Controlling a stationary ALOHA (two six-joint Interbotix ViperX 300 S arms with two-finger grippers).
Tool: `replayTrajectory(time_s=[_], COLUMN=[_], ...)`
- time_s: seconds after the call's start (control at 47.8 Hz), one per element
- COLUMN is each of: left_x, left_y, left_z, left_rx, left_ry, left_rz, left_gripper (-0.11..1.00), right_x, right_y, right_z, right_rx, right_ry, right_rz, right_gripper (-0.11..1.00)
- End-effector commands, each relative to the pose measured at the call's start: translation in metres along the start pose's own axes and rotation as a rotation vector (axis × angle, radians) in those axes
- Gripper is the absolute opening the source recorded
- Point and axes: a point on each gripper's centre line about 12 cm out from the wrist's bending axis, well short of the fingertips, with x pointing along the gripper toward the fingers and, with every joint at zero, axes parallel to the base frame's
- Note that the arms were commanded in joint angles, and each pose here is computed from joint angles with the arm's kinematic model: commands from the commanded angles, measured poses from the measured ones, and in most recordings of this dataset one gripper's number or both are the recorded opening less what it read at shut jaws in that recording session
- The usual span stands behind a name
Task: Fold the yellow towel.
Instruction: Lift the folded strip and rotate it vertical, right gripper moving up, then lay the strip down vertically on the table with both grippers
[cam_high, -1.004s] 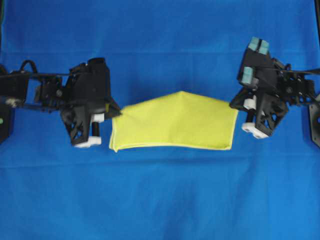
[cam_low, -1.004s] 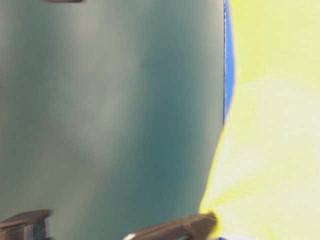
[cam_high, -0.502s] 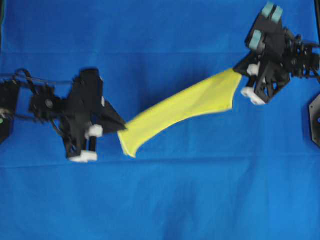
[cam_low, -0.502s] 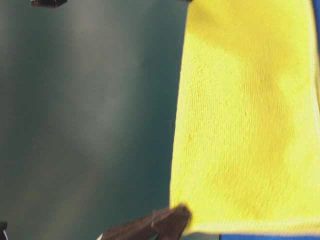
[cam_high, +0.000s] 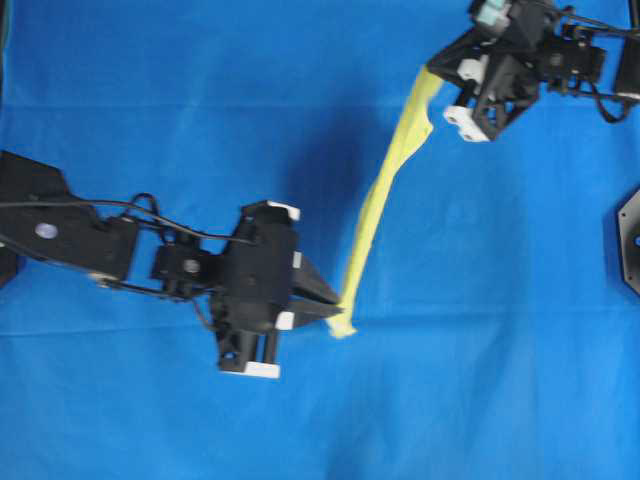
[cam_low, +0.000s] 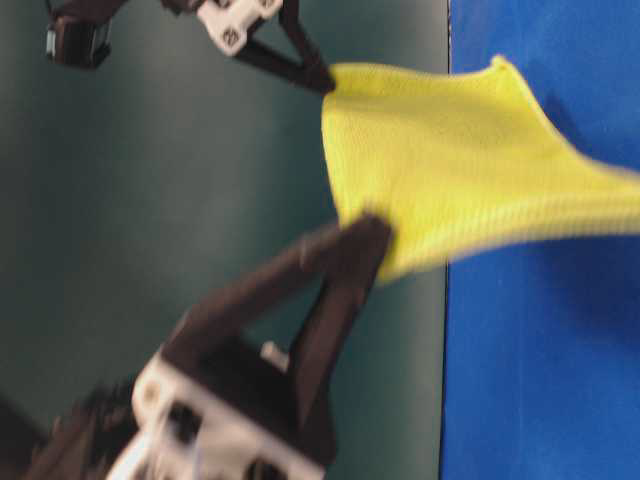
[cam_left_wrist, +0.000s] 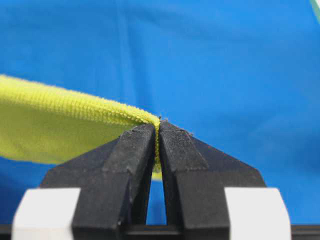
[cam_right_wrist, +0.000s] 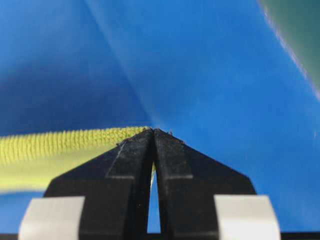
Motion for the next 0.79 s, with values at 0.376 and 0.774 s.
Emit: replayTrajectory(time_s=[0.376,0.774], left_x=[0.046,0.086], left_y=[-0.022,-0.013], left_z=[0.028,0.051], left_rx=[0.021,0.077], left_ry=[-0.059,-0.121], left_rz=[-0.042,-0.020], left_gripper=[0.03,0.03], right_x=[0.019,-0.013], right_y=[-0.002,-0.024], right_z=[0.037,0.005], right_rx=[-0.036,0.003], right_ry=[-0.066,-0.038], right_rz=[-0.010,-0.066], right_gripper=[0.01,0.01])
